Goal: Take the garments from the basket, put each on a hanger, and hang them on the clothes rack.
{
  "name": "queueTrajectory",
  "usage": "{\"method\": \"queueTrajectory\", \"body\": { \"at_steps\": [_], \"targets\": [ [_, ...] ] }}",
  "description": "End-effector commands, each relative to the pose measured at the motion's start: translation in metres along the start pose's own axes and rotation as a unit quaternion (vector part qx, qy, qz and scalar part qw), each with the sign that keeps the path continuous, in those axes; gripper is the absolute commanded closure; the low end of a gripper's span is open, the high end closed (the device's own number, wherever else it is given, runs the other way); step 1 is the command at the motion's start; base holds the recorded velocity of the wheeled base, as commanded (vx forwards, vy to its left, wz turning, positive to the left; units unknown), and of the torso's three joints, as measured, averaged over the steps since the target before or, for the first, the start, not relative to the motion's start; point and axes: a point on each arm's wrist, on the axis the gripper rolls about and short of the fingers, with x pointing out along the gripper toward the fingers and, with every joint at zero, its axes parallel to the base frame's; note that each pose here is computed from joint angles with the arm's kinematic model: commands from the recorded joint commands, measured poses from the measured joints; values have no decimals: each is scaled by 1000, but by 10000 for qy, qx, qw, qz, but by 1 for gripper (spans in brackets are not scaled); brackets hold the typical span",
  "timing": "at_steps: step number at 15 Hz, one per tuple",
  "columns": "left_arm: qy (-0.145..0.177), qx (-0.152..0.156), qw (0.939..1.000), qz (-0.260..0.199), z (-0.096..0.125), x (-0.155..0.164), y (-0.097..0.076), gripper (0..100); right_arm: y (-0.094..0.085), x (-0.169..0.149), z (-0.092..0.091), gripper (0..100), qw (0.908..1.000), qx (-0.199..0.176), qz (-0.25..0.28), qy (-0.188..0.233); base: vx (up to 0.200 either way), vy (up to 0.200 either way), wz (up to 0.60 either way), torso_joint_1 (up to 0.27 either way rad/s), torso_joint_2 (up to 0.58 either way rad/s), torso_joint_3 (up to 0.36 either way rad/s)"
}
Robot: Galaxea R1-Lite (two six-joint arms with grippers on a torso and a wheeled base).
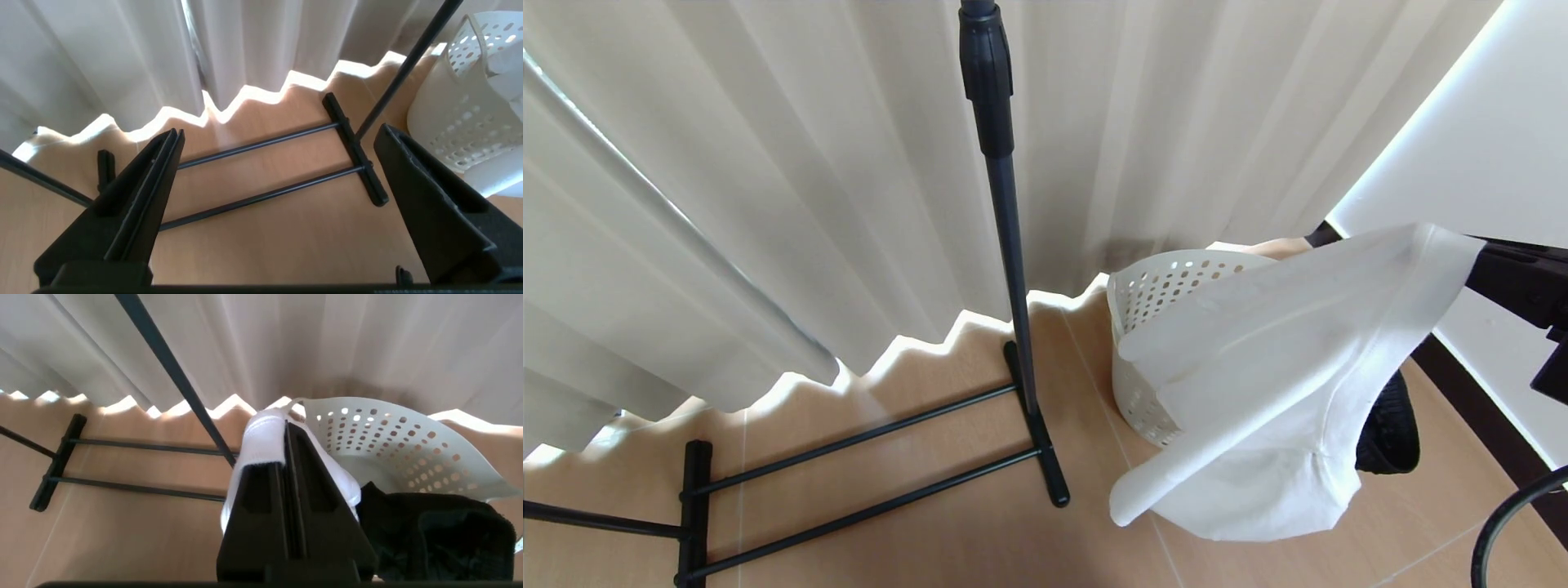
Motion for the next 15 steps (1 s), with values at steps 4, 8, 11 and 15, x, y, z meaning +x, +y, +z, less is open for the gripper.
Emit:
{"method": "queueTrajectory", "body": {
  "at_steps": [4, 8, 11, 15],
  "targets": [
    [29, 22, 10000, -57, 0, 0, 0, 0, -1, -1, -2, 100, 10000, 18, -26, 17, 0, 0, 0, 0, 0, 0],
    [29, 22, 10000, -57, 0, 0, 0, 0, -3, 1, -2, 100, 10000, 26, -87, 34, 0, 0, 0, 0, 1, 60],
    [29, 22, 10000, -73, 0, 0, 0, 0, -2, 3, -4, 100, 9999, 27, -93, 88, 0, 0, 0, 1, 1, 183],
    [29, 22, 10000, -80, 0, 0, 0, 0, -2, 5, -5, 100, 9999, 39, -92, 118, 0, 0, 0, 4, 5, 201]
  ]
}}
